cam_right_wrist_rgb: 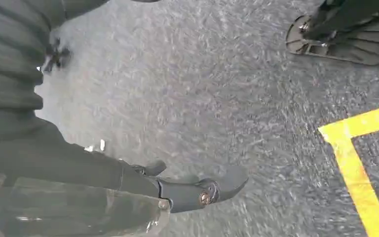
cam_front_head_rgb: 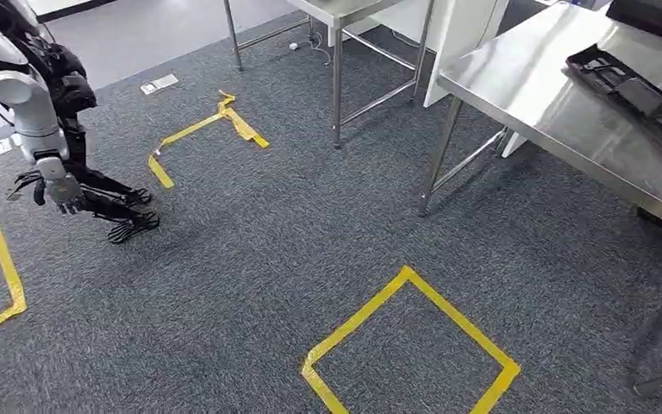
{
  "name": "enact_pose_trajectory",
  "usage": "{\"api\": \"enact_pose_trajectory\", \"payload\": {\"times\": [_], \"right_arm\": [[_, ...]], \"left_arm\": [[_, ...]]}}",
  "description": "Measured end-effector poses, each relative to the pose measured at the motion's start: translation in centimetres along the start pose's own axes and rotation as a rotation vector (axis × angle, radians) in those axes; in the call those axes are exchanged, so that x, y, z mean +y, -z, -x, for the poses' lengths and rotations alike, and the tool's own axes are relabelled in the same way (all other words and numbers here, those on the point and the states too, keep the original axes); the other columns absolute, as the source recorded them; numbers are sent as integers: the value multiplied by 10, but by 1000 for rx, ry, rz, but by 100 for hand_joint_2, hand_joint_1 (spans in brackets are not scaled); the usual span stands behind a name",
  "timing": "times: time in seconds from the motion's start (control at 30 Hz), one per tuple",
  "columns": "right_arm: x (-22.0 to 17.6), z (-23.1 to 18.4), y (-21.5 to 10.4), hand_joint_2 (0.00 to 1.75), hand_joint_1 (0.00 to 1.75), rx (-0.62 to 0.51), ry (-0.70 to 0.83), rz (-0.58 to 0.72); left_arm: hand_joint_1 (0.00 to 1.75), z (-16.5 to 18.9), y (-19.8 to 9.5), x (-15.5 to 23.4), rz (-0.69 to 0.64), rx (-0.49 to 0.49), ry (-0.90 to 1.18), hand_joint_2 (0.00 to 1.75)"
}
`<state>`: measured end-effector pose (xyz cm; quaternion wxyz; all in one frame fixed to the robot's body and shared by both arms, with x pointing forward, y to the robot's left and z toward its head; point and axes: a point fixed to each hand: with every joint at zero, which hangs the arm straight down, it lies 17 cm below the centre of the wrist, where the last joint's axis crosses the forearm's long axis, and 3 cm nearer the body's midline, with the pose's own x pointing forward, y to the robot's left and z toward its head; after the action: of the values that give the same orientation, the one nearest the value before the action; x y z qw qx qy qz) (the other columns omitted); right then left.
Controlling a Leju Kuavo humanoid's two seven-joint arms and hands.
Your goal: Take the parts from the cabinet and place them on the table.
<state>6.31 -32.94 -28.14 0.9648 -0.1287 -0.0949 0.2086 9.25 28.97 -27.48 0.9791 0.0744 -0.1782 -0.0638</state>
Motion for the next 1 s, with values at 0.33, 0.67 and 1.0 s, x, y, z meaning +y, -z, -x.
{"api": "enact_pose_trajectory", "payload": {"times": [0.33, 0.67, 1.0], "right_arm": [[1, 3, 0, 175, 0, 4, -3, -1], [-2, -7, 1, 175, 0, -11, -9, 3], [4, 3, -1, 175, 0, 5, -17, -6]], "left_arm": [[0, 3, 0, 2, -13, 10, 19, 0], [0, 4, 0, 3, -25, 10, 97, 0], [0, 6, 0, -3, 10, 35, 64, 0]]}}
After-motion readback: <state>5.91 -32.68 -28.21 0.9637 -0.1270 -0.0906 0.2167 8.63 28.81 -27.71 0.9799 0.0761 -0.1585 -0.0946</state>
